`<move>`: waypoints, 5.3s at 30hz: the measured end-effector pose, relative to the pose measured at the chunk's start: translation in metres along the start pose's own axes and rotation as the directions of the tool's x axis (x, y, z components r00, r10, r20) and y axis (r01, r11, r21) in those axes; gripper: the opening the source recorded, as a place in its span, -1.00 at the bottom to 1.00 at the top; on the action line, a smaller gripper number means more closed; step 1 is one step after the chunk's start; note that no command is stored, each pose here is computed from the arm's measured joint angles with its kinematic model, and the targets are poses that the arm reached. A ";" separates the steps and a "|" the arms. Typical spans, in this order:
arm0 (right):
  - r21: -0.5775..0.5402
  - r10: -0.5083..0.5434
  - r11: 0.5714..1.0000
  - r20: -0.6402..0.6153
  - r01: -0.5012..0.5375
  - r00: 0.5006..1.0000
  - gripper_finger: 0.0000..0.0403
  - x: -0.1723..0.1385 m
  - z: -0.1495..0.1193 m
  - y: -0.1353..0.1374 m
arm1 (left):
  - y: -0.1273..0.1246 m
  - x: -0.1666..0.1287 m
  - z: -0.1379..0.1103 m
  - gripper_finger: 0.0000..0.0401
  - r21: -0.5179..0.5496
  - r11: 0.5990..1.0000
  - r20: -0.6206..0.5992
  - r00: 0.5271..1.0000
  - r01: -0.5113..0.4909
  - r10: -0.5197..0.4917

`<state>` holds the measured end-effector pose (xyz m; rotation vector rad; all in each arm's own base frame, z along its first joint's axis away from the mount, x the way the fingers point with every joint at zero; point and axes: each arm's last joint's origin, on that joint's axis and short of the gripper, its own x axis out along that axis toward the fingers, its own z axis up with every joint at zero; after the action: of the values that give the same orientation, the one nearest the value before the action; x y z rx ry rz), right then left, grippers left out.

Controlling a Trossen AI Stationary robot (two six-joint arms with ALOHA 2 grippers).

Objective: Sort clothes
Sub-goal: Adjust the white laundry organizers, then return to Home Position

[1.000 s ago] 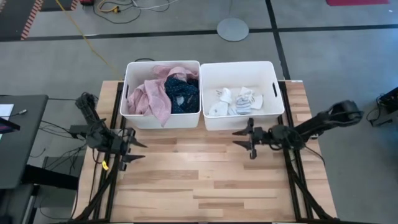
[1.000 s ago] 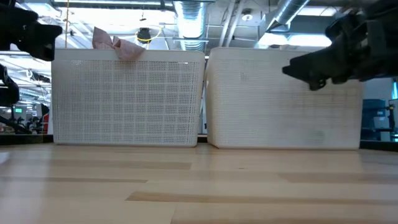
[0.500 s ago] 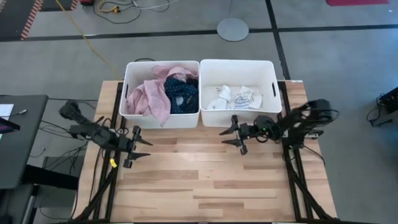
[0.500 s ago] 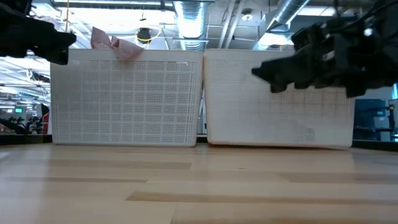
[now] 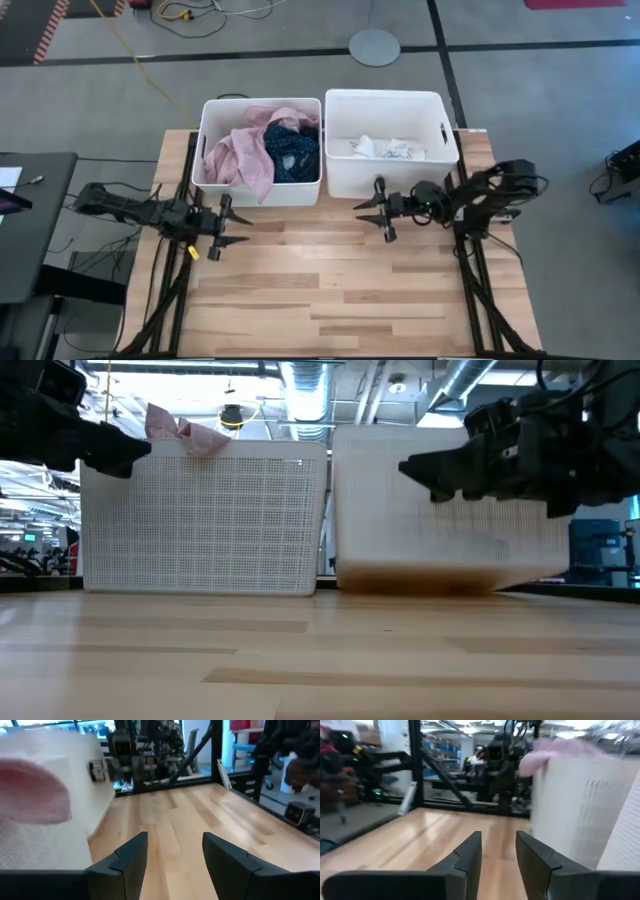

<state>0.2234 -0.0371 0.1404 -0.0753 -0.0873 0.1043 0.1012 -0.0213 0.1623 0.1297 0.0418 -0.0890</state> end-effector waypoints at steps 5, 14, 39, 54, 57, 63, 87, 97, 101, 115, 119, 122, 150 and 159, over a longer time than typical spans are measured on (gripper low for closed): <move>-0.042 -0.016 0.999 -0.023 0.015 1.000 -0.33 -0.004 0.016 0.001 | 0.006 0.003 -0.005 -0.08 0.004 1.000 -0.049 0.998 -0.028 0.028; 0.113 0.192 0.976 -0.032 -0.187 0.981 -0.31 -0.001 0.022 0.032 | 0.009 0.005 -0.005 -0.08 -0.006 0.999 -0.060 0.997 -0.040 0.040; -0.014 0.148 0.989 -0.018 -0.148 0.989 -0.44 -0.065 0.031 0.040 | 0.011 0.006 -0.004 -0.08 0.012 0.999 -0.048 0.997 -0.053 0.053; 0.003 0.058 0.998 -0.095 -0.058 0.994 -0.44 -0.069 0.024 0.028 | 0.018 0.008 -0.004 -0.08 0.030 0.996 -0.046 0.995 -0.083 0.084; 0.041 0.034 0.999 -0.120 -0.029 0.992 -0.44 -0.070 0.021 0.025 | 0.020 0.008 -0.004 -0.08 0.028 0.995 -0.048 0.994 -0.097 0.098; 0.111 0.035 0.994 -0.222 -0.010 0.974 -0.44 -0.072 0.011 0.025 | 0.022 0.008 -0.005 -0.08 0.032 0.990 -0.053 0.989 -0.140 0.141; 0.198 0.027 0.980 -0.240 0.022 0.970 -0.44 -0.073 0.009 0.025 | 0.021 0.007 -0.013 -0.08 0.141 0.982 -0.144 0.979 -0.127 0.147; 0.198 0.028 0.980 -0.240 0.021 0.970 -0.44 -0.073 0.009 0.025 | 0.021 0.007 -0.013 -0.08 0.142 0.982 -0.143 0.979 -0.122 0.142; 0.198 0.028 0.980 -0.240 0.020 0.970 -0.44 -0.073 0.009 0.025 | 0.021 0.007 -0.013 -0.08 0.145 0.982 -0.143 0.980 -0.121 0.142; 0.198 0.029 0.980 -0.240 0.020 0.970 -0.44 -0.073 0.009 0.025 | 0.021 0.007 -0.013 -0.08 0.139 0.983 -0.143 0.980 -0.121 0.141; 0.199 0.029 0.980 -0.240 0.020 0.970 -0.44 -0.073 0.009 0.025 | 0.021 0.007 -0.013 -0.08 0.133 0.984 -0.142 0.980 -0.122 0.141; 0.198 0.029 0.980 -0.240 0.020 0.970 -0.44 -0.073 0.009 0.025 | 0.021 0.007 -0.013 -0.08 0.132 0.984 -0.142 0.980 -0.122 0.140; 0.199 0.029 0.980 -0.240 0.019 0.970 -0.44 -0.073 0.009 0.025 | 0.021 0.007 -0.013 -0.08 0.129 0.984 -0.142 0.980 -0.122 0.140; 0.199 0.029 0.980 -0.240 0.019 0.970 -0.44 -0.073 0.009 0.025 | 0.021 0.007 -0.013 -0.08 0.129 0.984 -0.142 0.980 -0.122 0.140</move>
<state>0.1479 -0.0198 0.1418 0.1132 0.1674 0.1079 0.1095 0.0008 0.1516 0.2590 0.1787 0.0504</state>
